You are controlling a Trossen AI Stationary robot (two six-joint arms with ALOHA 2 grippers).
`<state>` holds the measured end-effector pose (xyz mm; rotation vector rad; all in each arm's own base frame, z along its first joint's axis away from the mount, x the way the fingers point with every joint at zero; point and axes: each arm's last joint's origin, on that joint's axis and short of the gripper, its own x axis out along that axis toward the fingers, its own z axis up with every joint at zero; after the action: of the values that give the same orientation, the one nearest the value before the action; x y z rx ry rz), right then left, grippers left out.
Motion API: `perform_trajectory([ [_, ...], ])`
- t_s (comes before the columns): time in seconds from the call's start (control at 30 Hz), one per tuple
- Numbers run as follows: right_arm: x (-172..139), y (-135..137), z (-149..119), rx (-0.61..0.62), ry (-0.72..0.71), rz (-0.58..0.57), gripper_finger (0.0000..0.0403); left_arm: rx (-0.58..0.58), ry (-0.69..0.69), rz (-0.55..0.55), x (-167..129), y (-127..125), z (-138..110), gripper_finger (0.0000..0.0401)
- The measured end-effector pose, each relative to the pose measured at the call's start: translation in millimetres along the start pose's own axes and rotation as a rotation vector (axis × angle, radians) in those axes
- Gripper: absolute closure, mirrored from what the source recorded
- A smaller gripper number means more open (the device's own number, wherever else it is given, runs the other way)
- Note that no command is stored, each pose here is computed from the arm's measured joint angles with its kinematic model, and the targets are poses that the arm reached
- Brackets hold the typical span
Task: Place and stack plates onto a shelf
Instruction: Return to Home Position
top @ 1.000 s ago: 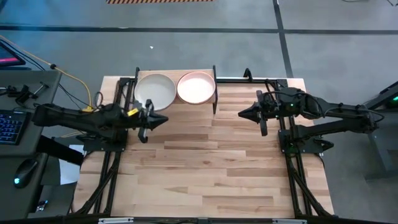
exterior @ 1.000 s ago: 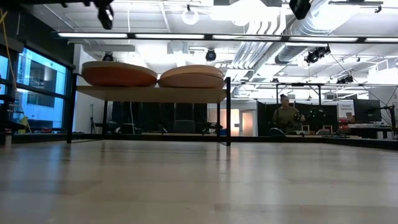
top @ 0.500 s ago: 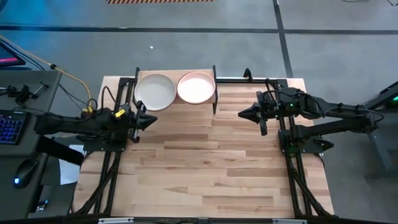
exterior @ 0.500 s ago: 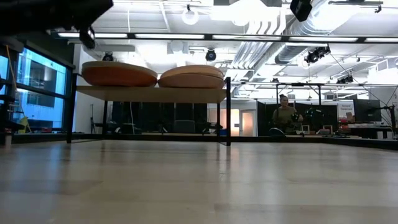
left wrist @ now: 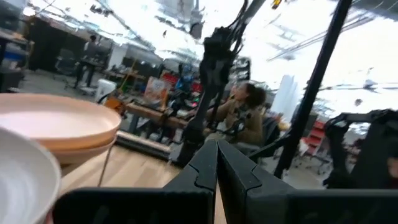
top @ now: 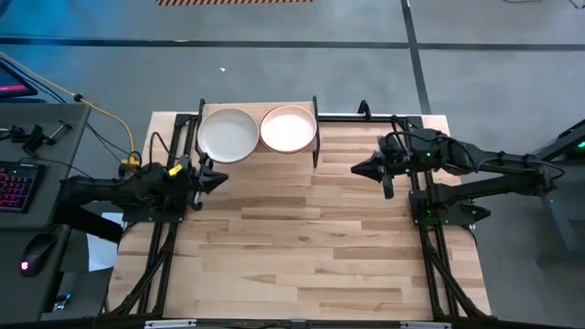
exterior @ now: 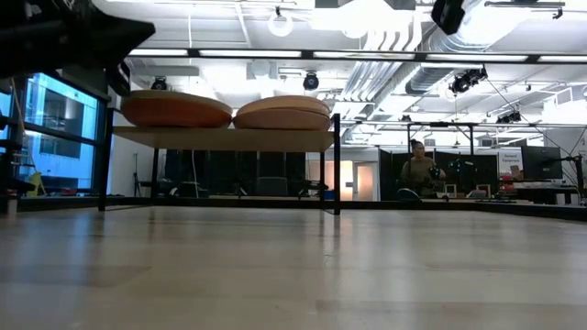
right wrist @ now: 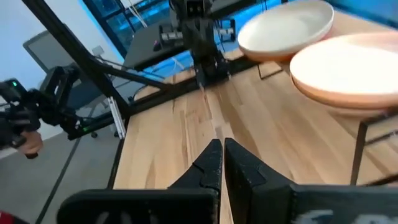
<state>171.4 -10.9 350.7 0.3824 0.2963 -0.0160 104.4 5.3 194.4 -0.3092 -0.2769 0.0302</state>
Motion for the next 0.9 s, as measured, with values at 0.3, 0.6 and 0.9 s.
perform_trajectory([
  [0.3,-12.0,-10.3,-33.1,0.007,0.008,0.012,0.0403,-0.087,0.016,0.038,-0.2,1.7,-2.3,0.0401],
  [0.6,-14.3,-33.7,-98.9,0.020,-0.172,0.109,0.0403,-0.199,0.025,0.043,-0.3,1.9,-3.4,0.0401],
  [0.9,-24.7,-44.7,-132.4,-0.079,-0.272,0.134,0.0403,-0.199,0.024,0.044,-0.3,1.9,-3.4,0.0401],
])
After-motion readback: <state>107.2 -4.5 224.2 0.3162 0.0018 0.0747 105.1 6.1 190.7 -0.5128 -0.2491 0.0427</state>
